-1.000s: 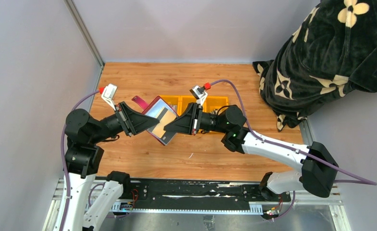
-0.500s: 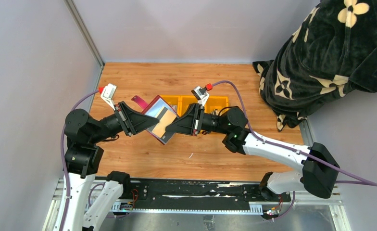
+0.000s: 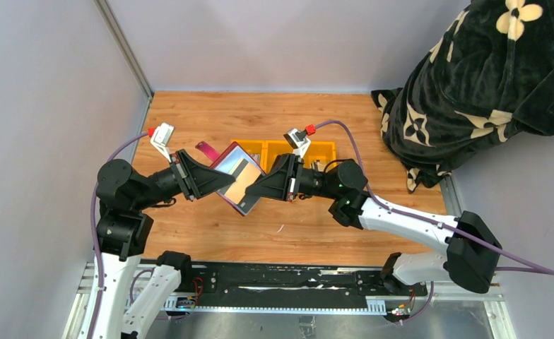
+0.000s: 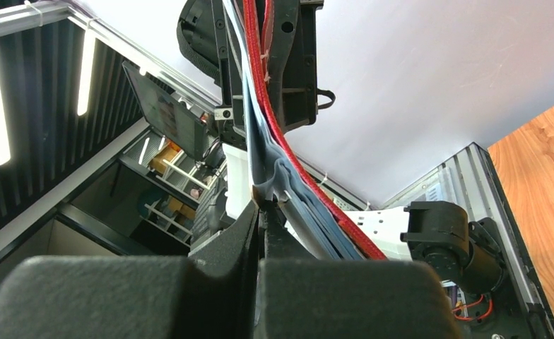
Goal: Take the credit cards out of the card holder
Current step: Remove the credit card from the card holder.
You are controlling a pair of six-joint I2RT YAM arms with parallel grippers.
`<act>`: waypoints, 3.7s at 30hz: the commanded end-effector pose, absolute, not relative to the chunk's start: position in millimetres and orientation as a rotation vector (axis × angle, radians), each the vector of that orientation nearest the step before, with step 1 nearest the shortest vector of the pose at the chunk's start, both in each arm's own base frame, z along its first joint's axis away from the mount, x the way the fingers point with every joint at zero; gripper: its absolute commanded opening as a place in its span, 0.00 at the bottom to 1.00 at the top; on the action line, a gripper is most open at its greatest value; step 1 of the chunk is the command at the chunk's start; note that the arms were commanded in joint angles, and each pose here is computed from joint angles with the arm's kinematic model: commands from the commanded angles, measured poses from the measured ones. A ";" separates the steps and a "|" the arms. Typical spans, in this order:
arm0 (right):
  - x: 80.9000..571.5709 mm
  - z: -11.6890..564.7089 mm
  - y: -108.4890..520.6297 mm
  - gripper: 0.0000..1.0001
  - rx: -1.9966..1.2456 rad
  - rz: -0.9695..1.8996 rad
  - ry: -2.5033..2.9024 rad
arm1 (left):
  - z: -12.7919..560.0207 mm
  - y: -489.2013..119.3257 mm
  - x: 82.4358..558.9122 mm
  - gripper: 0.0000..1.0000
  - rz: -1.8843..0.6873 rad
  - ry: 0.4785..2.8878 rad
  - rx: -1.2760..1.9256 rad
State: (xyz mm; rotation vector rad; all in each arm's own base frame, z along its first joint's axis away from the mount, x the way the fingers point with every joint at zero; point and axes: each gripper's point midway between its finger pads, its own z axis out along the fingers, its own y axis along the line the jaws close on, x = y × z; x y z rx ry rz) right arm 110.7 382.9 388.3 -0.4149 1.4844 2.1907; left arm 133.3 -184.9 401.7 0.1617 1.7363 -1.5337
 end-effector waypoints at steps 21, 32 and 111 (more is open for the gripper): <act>106.5 393.1 377.6 0.54 -0.461 2.117 1.482 | 418.7 -182.2 129.9 0.07 -1.505 1.688 0.190; 106.0 404.9 385.3 0.44 -0.486 2.146 1.457 | 411.6 -181.8 133.4 0.06 -1.496 1.702 0.173; 103.1 406.8 377.8 0.39 -0.418 2.254 1.345 | 427.3 -178.3 133.8 0.00 -1.497 1.677 0.141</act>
